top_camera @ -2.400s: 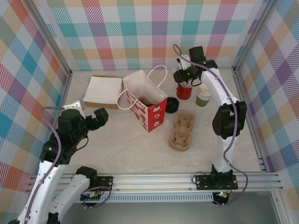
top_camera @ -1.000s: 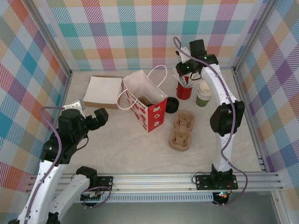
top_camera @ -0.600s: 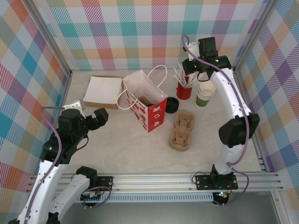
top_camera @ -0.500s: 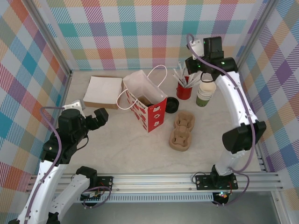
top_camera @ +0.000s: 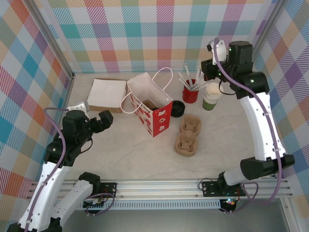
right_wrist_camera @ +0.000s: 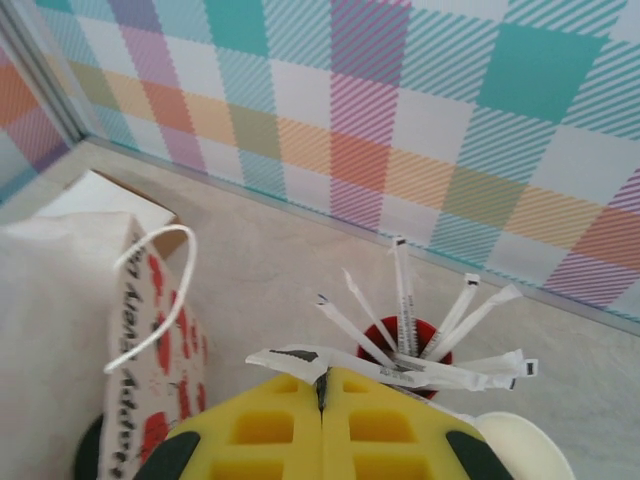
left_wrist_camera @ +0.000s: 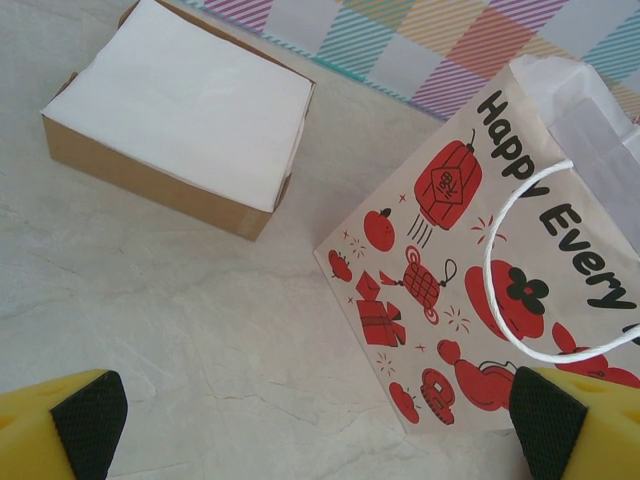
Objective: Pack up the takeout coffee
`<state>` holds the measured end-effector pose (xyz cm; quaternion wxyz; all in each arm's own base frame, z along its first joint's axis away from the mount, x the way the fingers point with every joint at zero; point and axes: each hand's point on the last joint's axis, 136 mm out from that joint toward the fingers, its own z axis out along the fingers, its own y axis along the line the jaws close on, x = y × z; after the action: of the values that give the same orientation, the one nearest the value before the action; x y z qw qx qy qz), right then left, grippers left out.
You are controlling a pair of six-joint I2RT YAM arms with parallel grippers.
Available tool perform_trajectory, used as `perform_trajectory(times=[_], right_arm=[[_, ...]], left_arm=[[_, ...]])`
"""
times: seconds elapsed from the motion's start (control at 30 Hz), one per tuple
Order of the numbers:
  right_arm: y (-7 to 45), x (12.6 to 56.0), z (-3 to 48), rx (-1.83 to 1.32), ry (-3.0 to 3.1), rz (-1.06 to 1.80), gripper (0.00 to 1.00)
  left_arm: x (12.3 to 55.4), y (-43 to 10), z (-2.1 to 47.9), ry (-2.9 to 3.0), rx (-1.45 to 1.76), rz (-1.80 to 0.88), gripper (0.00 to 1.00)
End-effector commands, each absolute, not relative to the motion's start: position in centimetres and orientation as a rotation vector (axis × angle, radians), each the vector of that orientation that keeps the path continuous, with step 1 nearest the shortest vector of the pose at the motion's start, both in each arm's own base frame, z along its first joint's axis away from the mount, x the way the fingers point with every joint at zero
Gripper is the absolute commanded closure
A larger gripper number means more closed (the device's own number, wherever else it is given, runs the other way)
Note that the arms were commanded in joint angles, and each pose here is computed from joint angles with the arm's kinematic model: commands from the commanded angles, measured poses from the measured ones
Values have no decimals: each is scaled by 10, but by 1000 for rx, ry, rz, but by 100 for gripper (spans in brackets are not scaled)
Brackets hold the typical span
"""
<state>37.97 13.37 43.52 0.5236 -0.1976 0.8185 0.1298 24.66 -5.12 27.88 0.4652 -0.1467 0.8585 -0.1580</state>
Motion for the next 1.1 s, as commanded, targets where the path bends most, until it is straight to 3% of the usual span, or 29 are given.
perform_trajectory(times=[0.0,0.27,0.43,0.83,1.07], right_arm=[[149,346,460,-483,1907,488,100],[200,279,519,-626,1721,842,100],[247,261,526,-751,1673,980,100],[319,334,470,-803,1791,894,100],[350,363,406,-833,1952,933,100]], left_arm=[[252,-50,300,2045,-371,-411,0],[251,-48,300,2042,-391,-410,0],[249,-45,299,2040,-409,-401,0],[244,-42,300,2041,-406,-386,0],[244,-41,298,2041,-410,-379,0]])
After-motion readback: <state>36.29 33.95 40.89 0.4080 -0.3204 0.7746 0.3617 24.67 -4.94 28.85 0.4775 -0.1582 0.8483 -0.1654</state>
